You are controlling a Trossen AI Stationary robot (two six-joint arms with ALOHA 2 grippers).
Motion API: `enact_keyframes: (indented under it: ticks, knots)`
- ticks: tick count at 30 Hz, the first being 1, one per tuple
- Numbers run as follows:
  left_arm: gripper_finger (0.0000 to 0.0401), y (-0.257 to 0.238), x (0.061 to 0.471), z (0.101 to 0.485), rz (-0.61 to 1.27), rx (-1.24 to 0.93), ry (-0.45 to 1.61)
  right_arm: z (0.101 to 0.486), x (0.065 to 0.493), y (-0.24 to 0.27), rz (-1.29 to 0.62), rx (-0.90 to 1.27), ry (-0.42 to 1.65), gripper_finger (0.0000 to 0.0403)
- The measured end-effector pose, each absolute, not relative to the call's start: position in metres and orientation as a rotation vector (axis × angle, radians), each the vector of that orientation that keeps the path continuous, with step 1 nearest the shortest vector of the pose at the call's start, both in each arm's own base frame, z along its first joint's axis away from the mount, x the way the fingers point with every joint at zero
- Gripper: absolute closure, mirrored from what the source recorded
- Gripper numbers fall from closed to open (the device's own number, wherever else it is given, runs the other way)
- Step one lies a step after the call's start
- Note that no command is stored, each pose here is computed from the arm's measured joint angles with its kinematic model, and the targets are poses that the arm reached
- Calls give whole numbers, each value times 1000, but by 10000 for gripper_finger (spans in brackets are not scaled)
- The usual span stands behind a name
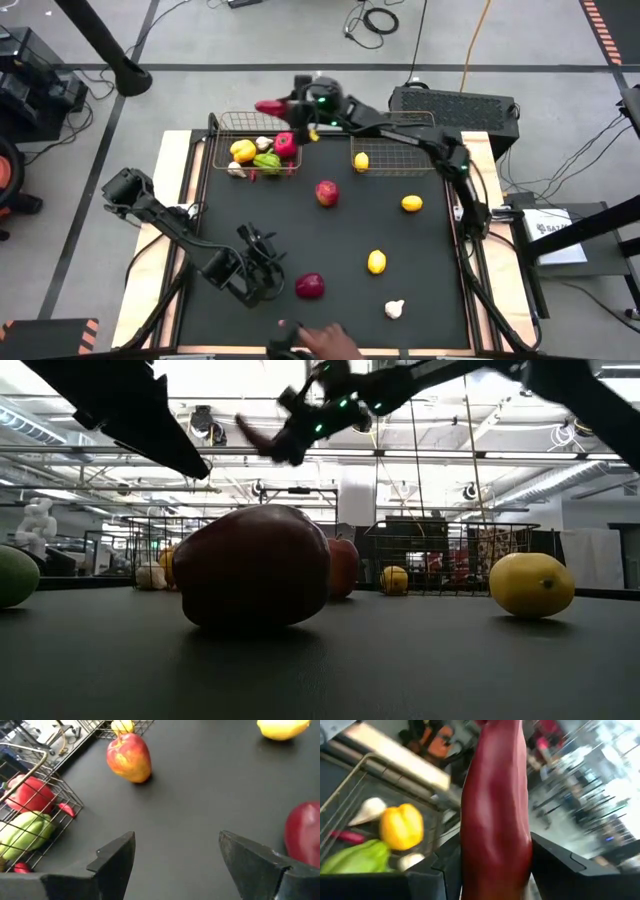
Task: Sort produce into baskets
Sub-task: Put the red chili pepper into the left wire basket
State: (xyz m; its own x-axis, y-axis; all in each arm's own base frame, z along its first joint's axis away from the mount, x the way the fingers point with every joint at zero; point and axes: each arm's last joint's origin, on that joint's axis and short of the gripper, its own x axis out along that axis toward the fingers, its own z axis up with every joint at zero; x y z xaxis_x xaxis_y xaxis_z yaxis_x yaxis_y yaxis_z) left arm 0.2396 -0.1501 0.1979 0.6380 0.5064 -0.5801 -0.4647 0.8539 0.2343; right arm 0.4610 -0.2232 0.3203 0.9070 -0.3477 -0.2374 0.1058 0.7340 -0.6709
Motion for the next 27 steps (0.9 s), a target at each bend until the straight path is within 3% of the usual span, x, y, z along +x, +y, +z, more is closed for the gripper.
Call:
enact_keyframes:
  ticks: [8, 20, 27]
  knots:
    - [107, -155, 231, 196, 503, 49, 772, 277, 488, -226, -151, -587, 464, 215]
    - [107, -158, 226, 195, 489, 80, 792, 255, 498, -223, -106, -474, 464, 215]
    - [107, -158, 225, 195, 490, 89, 795, 230, 499, -227, -79, -427, 557, 191]
